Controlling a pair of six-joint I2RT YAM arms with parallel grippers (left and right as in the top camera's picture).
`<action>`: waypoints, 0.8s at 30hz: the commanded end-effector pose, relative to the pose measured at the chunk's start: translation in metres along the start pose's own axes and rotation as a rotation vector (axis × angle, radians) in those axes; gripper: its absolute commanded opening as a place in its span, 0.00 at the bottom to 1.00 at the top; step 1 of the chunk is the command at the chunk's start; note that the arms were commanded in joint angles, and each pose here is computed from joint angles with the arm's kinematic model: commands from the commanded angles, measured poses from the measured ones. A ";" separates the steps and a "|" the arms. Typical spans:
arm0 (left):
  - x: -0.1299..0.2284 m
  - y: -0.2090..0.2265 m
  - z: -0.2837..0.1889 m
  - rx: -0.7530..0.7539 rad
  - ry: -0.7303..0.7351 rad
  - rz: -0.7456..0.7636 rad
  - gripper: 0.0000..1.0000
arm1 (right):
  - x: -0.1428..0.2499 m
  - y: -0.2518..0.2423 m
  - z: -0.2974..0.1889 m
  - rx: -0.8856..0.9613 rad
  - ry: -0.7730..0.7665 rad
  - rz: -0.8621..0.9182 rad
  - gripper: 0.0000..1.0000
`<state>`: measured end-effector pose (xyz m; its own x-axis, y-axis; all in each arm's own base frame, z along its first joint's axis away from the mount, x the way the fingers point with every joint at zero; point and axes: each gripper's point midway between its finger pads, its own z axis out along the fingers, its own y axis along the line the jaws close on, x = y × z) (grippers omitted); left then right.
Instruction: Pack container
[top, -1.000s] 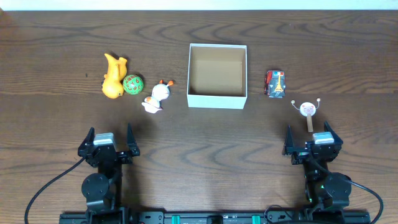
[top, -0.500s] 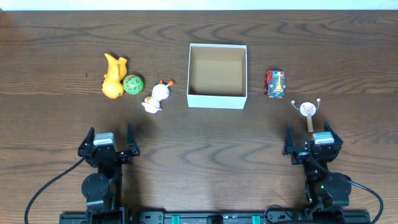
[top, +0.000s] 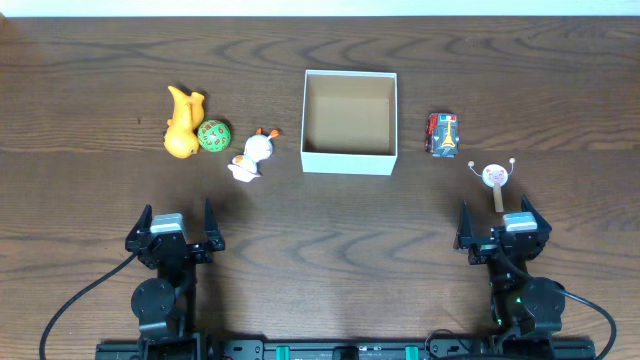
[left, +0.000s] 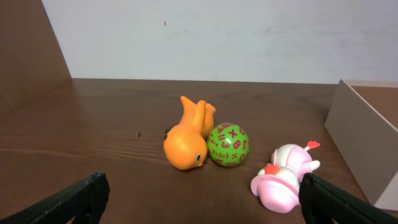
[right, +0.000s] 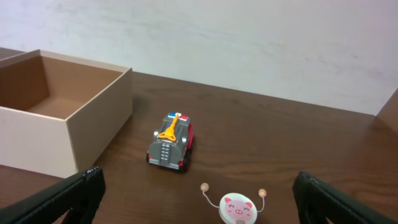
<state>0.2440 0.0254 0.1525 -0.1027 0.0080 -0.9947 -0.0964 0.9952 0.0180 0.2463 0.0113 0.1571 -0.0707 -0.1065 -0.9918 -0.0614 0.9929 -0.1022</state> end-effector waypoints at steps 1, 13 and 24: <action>0.014 -0.005 0.000 0.030 0.044 0.015 0.98 | 0.000 0.001 0.000 -0.002 -0.002 0.018 0.99; 0.014 -0.005 0.000 0.030 0.044 0.015 0.98 | -0.031 -0.018 -0.003 0.094 -0.111 0.118 0.99; 0.014 -0.005 0.000 0.030 0.044 0.015 0.98 | -0.128 -0.035 0.033 0.126 -0.074 0.118 0.99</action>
<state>0.2440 0.0249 0.1528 -0.1023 0.0084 -0.9947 -0.0937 0.9954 0.0181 0.2733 -0.0056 0.2460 -0.0129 -0.0097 -0.9999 0.0491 0.9987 -0.0103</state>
